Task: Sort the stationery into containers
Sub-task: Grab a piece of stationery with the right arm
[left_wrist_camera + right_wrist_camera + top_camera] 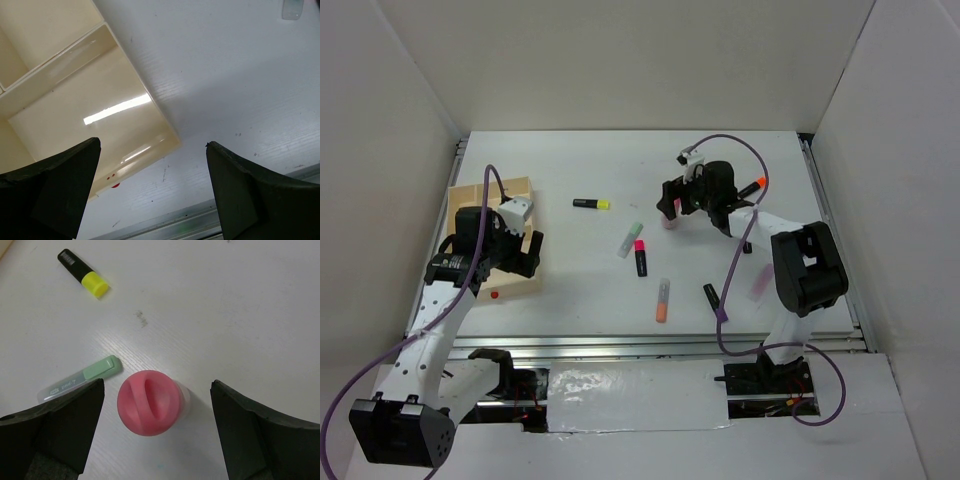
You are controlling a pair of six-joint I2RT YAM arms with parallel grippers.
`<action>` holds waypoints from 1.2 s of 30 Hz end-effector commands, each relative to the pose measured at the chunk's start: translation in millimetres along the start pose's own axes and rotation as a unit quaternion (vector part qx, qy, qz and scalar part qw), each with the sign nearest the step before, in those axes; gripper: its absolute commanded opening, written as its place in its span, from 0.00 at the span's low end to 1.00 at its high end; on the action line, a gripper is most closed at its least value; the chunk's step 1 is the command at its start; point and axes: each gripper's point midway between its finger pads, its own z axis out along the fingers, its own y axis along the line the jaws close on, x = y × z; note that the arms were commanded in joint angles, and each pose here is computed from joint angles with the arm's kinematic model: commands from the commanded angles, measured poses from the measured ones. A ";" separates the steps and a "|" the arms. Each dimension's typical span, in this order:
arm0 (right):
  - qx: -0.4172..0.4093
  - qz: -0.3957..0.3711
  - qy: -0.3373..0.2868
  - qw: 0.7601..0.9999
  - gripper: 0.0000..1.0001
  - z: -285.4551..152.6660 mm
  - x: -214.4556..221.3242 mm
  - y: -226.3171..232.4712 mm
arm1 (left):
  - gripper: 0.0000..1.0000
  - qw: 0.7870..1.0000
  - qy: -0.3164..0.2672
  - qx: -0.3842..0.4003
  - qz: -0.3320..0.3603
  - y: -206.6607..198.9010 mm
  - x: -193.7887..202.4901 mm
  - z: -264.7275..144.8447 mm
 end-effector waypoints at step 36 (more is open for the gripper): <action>-0.018 -0.069 -0.058 0.996 0.00 -34.0 -74.6 29.0 | 0.99 0.999 -0.034 -0.007 -0.039 2.7 -29.9 -10.5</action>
